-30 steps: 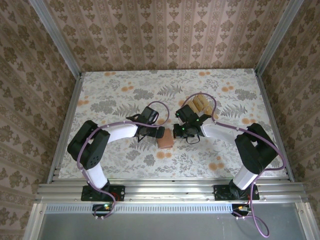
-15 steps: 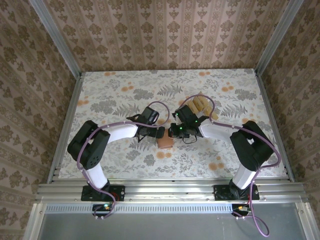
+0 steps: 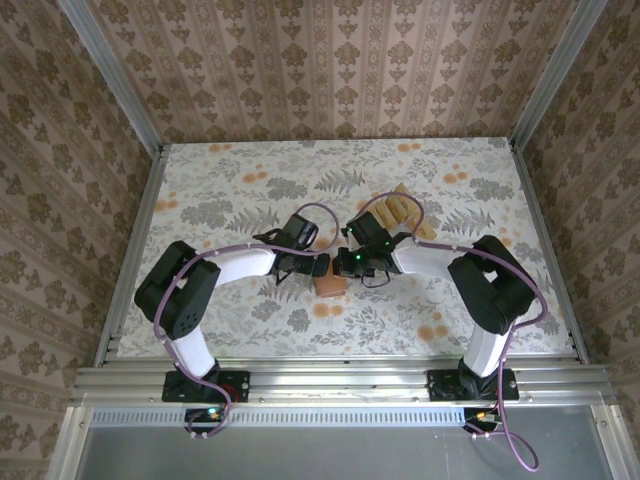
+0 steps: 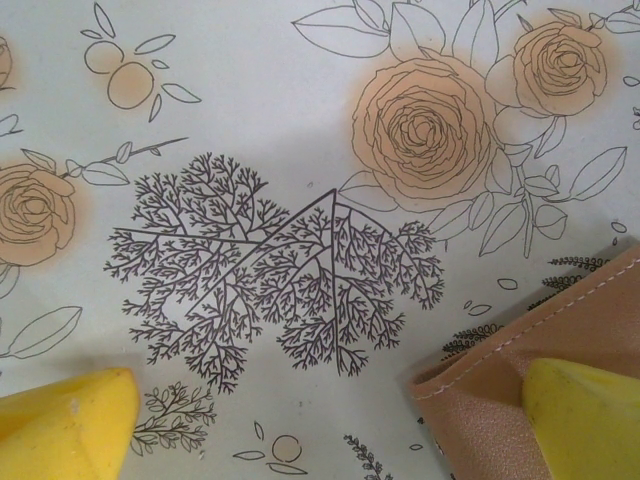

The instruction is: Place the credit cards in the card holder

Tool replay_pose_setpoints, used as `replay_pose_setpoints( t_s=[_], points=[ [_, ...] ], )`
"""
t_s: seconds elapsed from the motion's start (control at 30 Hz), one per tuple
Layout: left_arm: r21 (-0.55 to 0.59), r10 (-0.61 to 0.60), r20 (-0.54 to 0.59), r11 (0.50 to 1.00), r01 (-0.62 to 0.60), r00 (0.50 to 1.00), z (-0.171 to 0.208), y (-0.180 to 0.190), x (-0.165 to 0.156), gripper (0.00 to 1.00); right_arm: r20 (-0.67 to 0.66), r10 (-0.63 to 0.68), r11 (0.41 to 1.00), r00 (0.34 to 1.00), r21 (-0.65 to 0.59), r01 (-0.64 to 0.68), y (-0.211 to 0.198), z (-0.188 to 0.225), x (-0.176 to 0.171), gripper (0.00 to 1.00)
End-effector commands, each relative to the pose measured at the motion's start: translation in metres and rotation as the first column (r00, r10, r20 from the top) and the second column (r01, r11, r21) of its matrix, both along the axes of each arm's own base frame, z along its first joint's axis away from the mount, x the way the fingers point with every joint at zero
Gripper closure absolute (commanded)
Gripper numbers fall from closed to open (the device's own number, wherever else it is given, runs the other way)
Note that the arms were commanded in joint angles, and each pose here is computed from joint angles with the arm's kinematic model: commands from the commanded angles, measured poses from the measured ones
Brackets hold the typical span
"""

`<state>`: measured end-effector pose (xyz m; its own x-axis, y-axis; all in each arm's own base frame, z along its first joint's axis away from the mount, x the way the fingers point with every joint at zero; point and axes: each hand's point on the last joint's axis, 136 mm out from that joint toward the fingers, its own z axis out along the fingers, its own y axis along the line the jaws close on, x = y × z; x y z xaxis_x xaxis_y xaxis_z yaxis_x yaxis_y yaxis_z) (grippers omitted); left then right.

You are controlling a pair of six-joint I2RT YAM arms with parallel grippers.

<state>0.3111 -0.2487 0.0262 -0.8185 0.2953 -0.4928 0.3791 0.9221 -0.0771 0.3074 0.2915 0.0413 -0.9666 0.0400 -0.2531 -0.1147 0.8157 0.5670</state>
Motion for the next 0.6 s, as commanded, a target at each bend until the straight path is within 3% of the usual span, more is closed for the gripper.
replay_pose_setpoints(
  t_s=[0.0,0.57],
  points=[
    [0.079,-0.006,-0.076,0.997,0.012,0.997,-0.022,0.015,-0.022,0.0,0.0,0.006,0.999,1.0,0.033,-0.006,0.01,0.003,0.005,1.0],
    [0.081,-0.004,-0.08,0.997,0.01,0.997,-0.024,0.017,-0.025,0.0,-0.037,-0.002,1.0,0.999,0.01,0.002,0.008,-0.015,-0.005,1.0]
  ],
)
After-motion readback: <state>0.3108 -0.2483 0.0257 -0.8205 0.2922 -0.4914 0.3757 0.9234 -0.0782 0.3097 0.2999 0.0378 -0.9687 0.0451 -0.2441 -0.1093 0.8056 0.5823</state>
